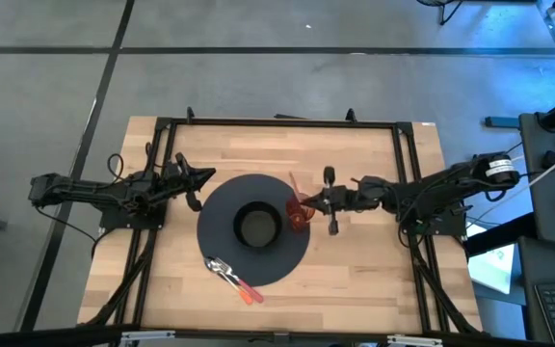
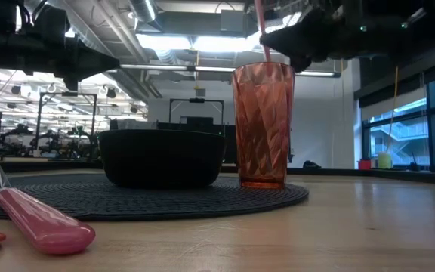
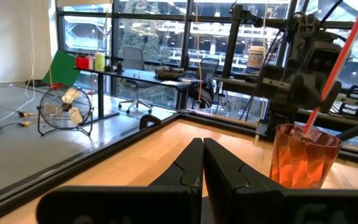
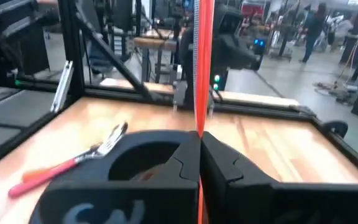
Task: Pick & Place Utensil
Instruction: Put the red straw into the orange cup
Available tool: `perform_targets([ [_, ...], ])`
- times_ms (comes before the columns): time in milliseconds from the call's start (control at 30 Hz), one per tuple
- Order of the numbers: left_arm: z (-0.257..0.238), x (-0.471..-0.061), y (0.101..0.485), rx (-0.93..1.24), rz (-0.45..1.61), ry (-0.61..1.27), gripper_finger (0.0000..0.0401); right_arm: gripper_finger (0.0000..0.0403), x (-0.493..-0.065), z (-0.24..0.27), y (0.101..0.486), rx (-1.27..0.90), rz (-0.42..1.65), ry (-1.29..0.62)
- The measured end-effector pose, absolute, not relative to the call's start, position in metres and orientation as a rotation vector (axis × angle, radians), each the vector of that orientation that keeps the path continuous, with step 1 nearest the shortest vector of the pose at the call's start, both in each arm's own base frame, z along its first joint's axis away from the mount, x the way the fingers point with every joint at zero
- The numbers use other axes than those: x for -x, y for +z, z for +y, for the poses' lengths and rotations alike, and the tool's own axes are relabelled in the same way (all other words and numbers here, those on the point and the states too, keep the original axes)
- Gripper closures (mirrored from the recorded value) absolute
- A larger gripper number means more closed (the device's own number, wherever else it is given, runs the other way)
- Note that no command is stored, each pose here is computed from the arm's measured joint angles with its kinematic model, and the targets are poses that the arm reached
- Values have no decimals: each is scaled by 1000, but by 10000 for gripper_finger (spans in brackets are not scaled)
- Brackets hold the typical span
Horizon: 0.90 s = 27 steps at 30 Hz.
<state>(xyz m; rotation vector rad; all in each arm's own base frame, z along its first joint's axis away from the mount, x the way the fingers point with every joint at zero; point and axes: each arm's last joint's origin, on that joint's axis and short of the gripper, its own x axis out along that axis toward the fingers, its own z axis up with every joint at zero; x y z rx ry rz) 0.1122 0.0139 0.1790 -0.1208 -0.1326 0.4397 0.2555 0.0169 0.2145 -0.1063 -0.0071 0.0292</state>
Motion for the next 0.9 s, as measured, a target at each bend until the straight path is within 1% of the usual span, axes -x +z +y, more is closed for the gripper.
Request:
perform_targets([
  [100, 14, -112, 179, 121, -133, 440, 393, 402, -258, 17, 215, 108, -44, 39],
  [767, 14, -112, 179, 115, -132, 440, 393, 396, -259, 10, 206, 58, 43, 9],
  [900, 14, -112, 179, 116, -131, 439, 393, 374, -259, 10, 205, 39, 57, 9],
])
